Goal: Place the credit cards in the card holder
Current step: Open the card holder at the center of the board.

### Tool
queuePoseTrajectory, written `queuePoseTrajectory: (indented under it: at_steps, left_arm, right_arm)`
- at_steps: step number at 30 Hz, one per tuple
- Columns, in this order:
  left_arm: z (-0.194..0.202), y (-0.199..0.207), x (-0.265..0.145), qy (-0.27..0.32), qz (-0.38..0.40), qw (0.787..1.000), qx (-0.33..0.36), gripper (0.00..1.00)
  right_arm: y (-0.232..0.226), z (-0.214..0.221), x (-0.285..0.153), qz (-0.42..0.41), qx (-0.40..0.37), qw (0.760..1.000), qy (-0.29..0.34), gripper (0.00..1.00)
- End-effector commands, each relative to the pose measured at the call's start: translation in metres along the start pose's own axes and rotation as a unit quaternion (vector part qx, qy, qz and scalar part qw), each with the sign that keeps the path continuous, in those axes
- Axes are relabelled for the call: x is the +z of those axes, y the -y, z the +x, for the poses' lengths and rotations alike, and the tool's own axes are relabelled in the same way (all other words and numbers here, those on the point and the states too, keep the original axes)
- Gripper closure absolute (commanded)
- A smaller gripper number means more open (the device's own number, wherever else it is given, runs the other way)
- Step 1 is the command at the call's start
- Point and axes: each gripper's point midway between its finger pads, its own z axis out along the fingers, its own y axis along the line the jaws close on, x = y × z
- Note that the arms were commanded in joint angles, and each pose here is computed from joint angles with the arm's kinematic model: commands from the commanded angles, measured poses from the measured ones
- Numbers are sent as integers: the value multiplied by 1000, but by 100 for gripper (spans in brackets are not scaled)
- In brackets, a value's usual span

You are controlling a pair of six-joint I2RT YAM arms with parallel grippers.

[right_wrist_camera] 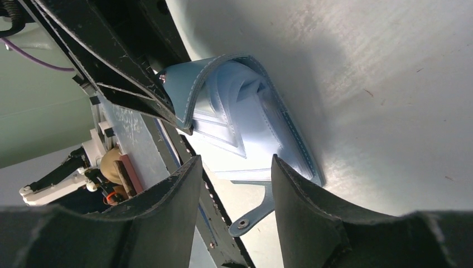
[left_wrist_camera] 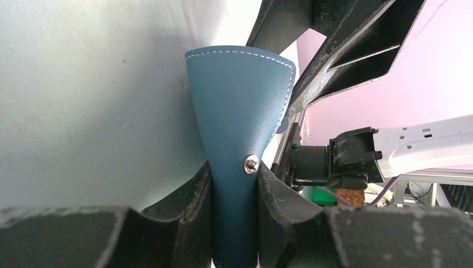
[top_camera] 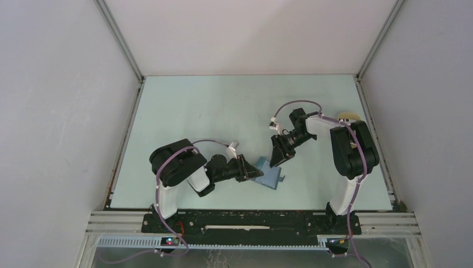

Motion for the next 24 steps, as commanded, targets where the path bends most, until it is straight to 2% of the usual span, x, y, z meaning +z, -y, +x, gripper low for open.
queuePoseTrajectory:
  at_steps: [1,18,24]
  left_arm:
    - [-8,8,-1,17,19,1000,9,67]
    - [-13,7,5,67,0,998,-3,68]
    - [-12,8,6,73,0,997,-3,68]
  right_arm:
    - [-11,-5,-8,-23,2,1000,14,43]
    - [-16,0,-9,-67,82,993,44,43]
    - [-9,0,-8,-55,100,993,43,43]
